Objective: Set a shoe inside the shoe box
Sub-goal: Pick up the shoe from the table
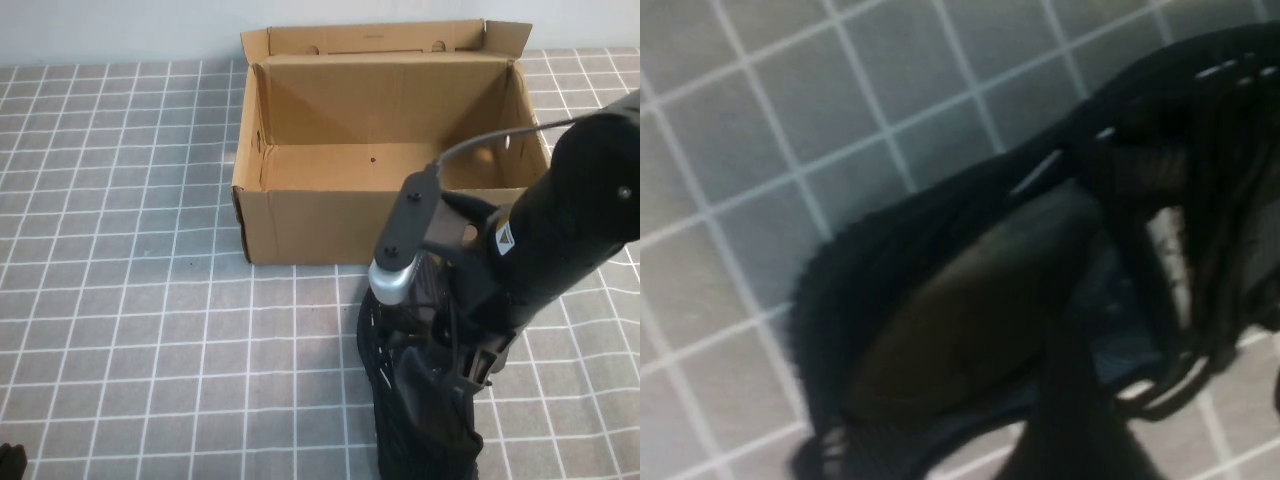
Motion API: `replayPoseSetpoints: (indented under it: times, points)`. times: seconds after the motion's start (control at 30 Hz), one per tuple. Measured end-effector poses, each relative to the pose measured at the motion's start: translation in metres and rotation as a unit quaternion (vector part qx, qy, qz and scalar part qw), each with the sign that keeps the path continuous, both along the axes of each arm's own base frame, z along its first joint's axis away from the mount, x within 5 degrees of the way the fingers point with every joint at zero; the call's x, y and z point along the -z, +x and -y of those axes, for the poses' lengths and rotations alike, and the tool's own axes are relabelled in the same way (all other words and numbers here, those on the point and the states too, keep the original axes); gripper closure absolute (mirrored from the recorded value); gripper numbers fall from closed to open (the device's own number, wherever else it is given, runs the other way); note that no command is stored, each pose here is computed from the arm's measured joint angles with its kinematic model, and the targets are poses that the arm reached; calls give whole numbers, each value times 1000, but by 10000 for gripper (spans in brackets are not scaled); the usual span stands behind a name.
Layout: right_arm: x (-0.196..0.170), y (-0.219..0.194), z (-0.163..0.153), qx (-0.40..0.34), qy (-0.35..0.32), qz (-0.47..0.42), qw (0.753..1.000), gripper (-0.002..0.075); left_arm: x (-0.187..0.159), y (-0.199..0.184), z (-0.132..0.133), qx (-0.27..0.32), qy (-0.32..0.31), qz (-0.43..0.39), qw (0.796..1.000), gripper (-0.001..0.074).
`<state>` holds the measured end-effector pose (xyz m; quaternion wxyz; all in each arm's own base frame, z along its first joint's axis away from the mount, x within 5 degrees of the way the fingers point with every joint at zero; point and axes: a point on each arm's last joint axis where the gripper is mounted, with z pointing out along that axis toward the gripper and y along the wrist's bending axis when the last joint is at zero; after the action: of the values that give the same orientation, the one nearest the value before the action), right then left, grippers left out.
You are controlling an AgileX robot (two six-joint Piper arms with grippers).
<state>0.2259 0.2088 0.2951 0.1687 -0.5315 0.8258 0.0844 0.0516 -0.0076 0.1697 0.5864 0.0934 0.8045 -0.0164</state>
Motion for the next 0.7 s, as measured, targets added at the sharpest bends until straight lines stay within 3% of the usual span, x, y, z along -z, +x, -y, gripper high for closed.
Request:
replayPoseSetpoints:
  times: [0.23, 0.7]
  points:
    - [15, 12, -7, -62, -26, 33, 997, 314, 0, 0, 0, 0, 0, 0, 1000, 736]
    - [40, 32, -15, -80, -56, 67, 993, 313, 0, 0, 0, 0, 0, 0, 1000, 736]
